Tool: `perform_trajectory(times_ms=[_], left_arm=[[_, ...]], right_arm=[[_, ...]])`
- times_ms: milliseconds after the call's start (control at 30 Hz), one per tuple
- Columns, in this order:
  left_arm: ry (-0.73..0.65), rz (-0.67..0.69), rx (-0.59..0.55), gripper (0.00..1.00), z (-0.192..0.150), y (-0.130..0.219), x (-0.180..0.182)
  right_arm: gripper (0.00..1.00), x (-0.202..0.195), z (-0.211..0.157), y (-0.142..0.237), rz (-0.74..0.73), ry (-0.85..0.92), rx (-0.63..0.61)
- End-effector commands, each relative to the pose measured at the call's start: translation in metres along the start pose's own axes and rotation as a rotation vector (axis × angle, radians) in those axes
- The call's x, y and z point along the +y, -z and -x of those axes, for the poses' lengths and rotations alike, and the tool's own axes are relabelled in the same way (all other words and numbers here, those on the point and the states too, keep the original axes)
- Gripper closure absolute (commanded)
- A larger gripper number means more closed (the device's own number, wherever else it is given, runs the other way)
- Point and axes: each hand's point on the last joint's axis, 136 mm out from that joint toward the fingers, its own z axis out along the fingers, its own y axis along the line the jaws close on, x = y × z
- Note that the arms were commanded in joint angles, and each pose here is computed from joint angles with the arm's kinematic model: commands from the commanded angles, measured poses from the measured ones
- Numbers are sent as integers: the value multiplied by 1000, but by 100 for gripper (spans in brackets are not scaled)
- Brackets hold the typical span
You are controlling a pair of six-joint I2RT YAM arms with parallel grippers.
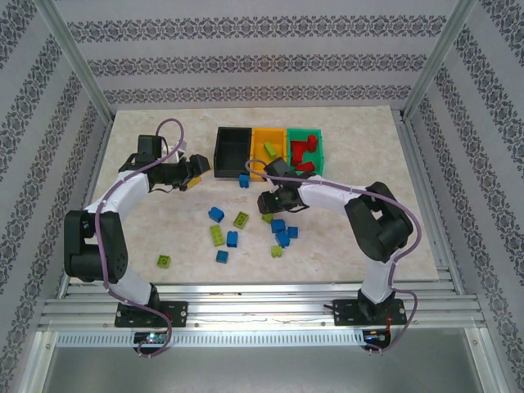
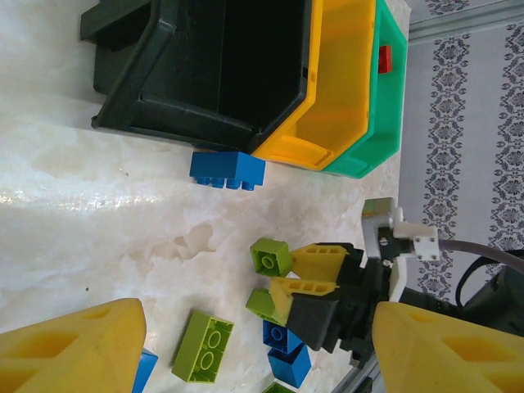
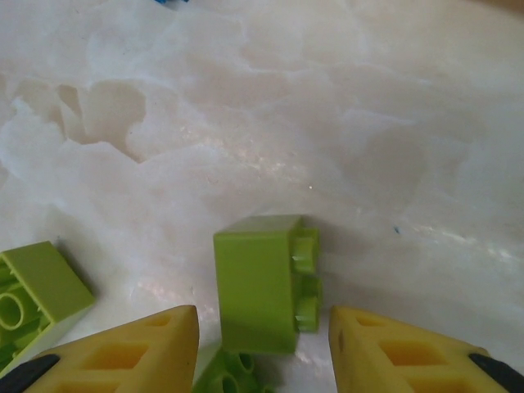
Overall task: Sort the legos into containers by color
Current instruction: Pick up the lego from the center of the table, then place the lego in the container.
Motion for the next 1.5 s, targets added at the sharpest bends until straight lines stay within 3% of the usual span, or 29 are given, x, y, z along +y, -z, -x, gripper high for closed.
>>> perform_trajectory(times_ms=[0, 100, 300, 867, 1200, 1467], left_arm=[[-6, 1, 3, 26, 1, 5, 2], [-12, 0, 2, 26, 2, 5, 2], [-23, 0, 11, 26, 0, 5, 1], [-23, 5, 7, 26, 1, 6, 2], [-34, 3, 4, 26, 1, 8, 0], [-33, 6, -2, 26, 0, 10, -2]], right_arm=[[54, 6, 14, -2, -5, 0, -29], [55, 3, 15, -7, -22, -3, -22], [72, -2, 10, -11, -49, -14, -9], [78, 12, 24, 16, 5, -37, -112], [79, 26, 61, 50, 30, -24, -223], [78, 22, 120, 69, 43, -49, -328]])
